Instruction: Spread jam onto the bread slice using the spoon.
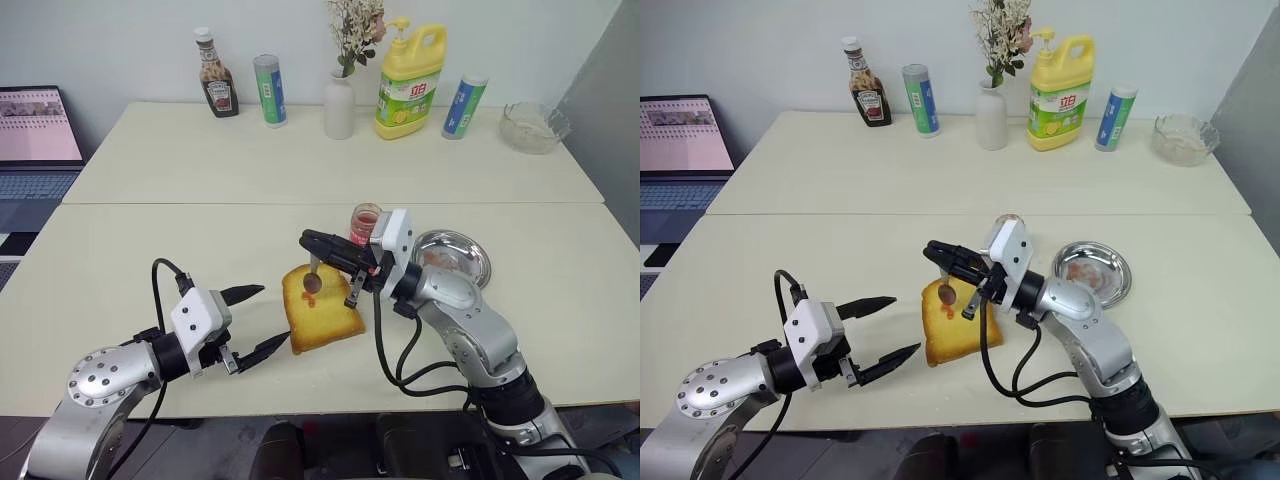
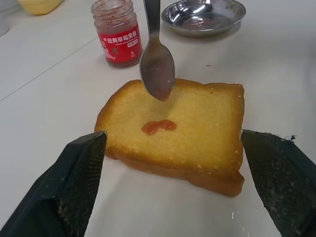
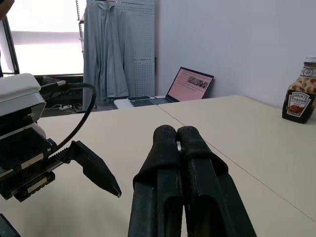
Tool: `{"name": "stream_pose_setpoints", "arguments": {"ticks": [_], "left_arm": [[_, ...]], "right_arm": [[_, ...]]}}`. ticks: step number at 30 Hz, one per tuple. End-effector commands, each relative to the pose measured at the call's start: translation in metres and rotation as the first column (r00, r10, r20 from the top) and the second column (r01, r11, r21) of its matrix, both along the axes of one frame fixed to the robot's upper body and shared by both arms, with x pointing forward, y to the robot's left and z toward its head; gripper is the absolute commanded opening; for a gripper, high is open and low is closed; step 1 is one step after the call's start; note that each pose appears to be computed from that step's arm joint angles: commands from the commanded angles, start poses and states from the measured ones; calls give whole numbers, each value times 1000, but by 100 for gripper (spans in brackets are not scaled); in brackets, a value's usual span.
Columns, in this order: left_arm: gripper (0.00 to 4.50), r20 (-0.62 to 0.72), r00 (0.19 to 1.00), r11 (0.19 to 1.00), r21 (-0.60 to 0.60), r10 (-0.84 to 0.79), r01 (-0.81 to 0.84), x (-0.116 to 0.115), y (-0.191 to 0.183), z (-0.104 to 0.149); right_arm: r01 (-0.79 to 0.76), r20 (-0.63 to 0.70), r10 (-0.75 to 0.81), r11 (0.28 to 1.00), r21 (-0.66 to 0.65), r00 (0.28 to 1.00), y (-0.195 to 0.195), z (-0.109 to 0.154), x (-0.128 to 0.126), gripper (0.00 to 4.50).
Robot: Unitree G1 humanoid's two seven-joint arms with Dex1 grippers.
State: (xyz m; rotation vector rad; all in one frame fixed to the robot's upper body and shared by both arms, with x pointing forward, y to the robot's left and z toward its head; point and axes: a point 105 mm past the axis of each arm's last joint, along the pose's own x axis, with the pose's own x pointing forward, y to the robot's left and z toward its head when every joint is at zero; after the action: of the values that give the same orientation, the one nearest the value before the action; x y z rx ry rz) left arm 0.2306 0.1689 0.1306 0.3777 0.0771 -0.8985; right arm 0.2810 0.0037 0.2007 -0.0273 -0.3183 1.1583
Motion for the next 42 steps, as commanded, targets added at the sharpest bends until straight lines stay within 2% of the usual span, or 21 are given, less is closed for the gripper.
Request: {"name": "stream_pose_setpoints", "arguments": {"ticks": [1,3,5,11,18,27,38,42], "left_arm": [[450,48,999,1000,26,-8,7,0,0,6],[450,53,999,1000,28,2,-3,1,3,5],[450,46,999,1000,24,-6,4,-1,4,4],[450,28,999,1000,-9,16,-16,-1,12,5],[450,9,1000,1000,7,12,-12,-4,17,0],[450,8,1000,1000,3,5,-5,-4,17,-2],[450,2,1000,1000,1,-21,21,-6,11,-1],[450,-5,1000,1000,6,-25,25,-8,13,-1]], "right_arm": [[96,-155,-74,986,139,985,-18,8,13,3],[187,-350,-109,962,198,931,-32,-5,25,3],[231,-471,-96,944,237,877,-36,-13,28,3],[320,-664,-59,905,280,746,-35,-32,38,3],[349,-758,-33,900,261,651,-21,-49,43,3],[436,-801,-61,863,258,595,-17,-53,65,3],[437,-850,-68,877,198,522,-41,-76,44,3],[436,-867,-45,876,205,496,-50,-75,38,3]]}}
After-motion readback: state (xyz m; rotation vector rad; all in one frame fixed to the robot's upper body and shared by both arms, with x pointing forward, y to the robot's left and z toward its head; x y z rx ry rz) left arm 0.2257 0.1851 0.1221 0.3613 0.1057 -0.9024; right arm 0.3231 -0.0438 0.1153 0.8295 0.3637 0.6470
